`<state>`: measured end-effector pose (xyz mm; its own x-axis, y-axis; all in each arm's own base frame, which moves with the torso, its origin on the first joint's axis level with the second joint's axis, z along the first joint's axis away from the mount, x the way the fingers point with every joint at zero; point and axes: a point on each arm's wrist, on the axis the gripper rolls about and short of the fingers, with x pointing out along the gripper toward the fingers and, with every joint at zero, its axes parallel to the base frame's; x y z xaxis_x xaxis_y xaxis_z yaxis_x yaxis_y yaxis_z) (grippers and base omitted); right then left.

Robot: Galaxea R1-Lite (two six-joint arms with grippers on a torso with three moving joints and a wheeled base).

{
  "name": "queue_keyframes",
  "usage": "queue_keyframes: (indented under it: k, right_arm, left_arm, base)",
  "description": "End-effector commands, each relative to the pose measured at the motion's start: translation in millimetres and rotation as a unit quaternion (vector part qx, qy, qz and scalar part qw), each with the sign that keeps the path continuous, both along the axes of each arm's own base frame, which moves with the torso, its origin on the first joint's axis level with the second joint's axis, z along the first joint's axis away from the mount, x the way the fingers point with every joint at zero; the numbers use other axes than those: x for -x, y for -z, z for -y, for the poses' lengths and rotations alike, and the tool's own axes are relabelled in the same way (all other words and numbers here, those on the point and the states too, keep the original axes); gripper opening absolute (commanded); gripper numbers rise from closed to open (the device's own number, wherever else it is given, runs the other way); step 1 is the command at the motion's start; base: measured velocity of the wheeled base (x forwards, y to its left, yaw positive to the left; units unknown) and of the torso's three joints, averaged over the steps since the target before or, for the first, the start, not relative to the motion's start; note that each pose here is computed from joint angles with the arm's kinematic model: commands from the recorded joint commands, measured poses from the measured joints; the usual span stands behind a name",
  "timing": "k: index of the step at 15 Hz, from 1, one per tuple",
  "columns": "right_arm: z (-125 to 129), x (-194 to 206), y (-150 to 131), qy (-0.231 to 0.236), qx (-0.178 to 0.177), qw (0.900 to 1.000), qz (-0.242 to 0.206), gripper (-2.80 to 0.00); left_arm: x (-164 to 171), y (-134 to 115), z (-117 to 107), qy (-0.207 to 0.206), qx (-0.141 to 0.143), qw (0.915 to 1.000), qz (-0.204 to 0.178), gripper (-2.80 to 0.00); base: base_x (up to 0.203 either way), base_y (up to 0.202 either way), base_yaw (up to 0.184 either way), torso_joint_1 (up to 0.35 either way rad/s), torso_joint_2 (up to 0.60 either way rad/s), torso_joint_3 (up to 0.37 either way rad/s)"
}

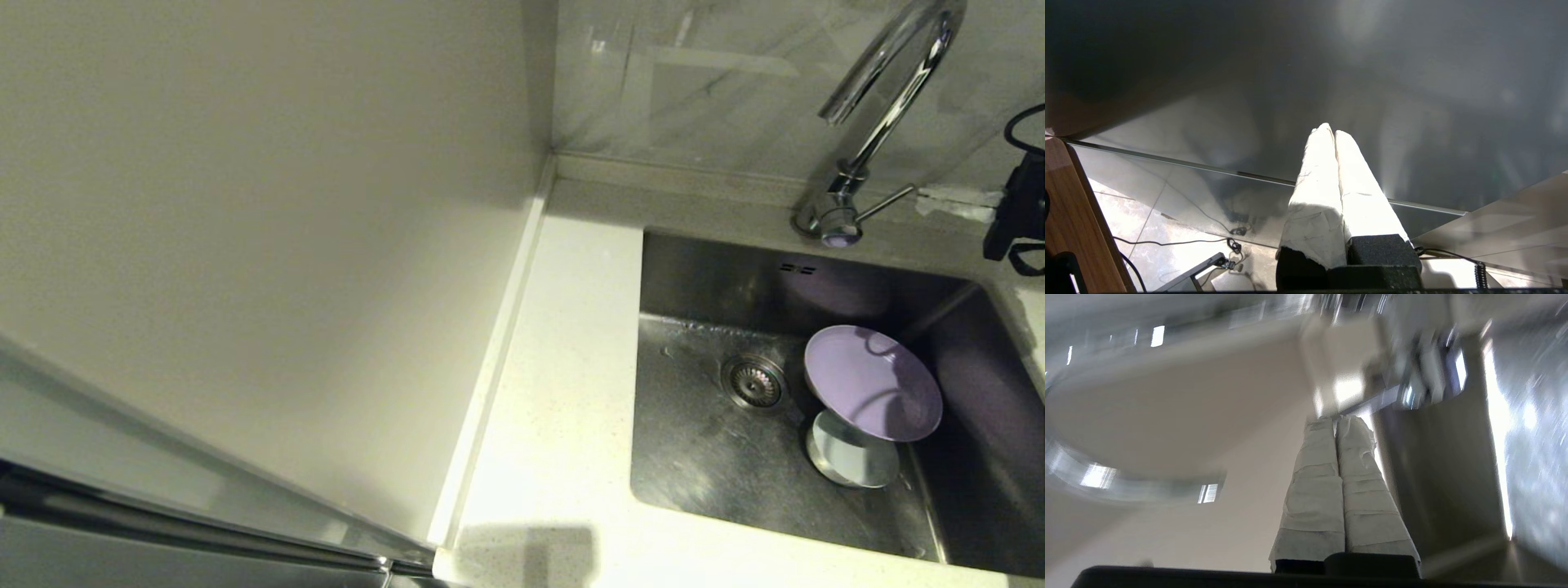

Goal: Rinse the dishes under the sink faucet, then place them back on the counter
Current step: Turn on the faucet

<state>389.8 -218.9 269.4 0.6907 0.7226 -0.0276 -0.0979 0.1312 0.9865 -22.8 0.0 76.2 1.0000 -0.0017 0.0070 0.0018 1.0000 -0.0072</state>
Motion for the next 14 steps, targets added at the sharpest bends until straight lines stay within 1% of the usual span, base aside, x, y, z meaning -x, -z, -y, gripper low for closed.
queue_keyframes:
  k: [1, 3, 4, 5, 8, 10, 11, 14]
  right_arm:
    - [16, 7, 7, -0.054, -0.013, 0.998, 0.0, -2.8]
    - [18, 7, 9, -0.055, -0.013, 0.998, 0.001, -2.8]
    - [17, 6, 9, -0.049, -0.011, 0.999, 0.002, -2.8]
    - [18, 5, 9, -0.033, -0.009, 0.999, 0.001, -2.8]
    - [15, -2, 6, 0.056, 0.015, 0.998, 0.014, -2.8]
    - [1, -13, 5, 0.11, 0.023, 0.994, 0.012, -2.8]
    - [-8, -18, 5, 0.118, 0.025, 0.993, 0.011, -2.8]
    - [-28, -25, 2, 0.101, 0.016, 0.995, 0.0, -2.8]
  left_arm:
    - [0, 1, 0, 0.0, 0.0, 1.0, -0.001, -2.8]
    - [0, 1, 0, 0.0, 0.0, 1.0, -0.001, -2.8]
    - [0, 1, 0, 0.0, 0.0, 1.0, -0.001, -2.8]
    - [0, 1, 0, 0.0, 0.0, 1.0, -0.001, -2.8]
    - [0, 1, 0, 0.0, 0.0, 1.0, -0.001, -2.8]
    - [0, 1, 0, 0.0, 0.0, 1.0, -0.001, -2.8]
    - [0, 1, 0, 0.0, 0.0, 1.0, -0.001, -2.8]
    - [0, 1, 0, 0.0, 0.0, 1.0, -0.001, -2.8]
  base:
    - [0.0, 0.0, 0.0, 0.0, 0.0, 0.0]
    - [0.0, 0.0, 0.0, 0.0, 0.0, 0.0]
    - [0.0, 0.0, 0.0, 0.0, 0.0, 0.0]
    - [0.0, 0.0, 0.0, 0.0, 0.0, 0.0]
    - [0.0, 0.0, 0.0, 0.0, 0.0, 0.0]
    - [0.0, 0.0, 0.0, 0.0, 0.0, 0.0]
    - [0.0, 0.0, 0.0, 0.0, 0.0, 0.0]
    - [0.0, 0.0, 0.0, 0.0, 0.0, 0.0]
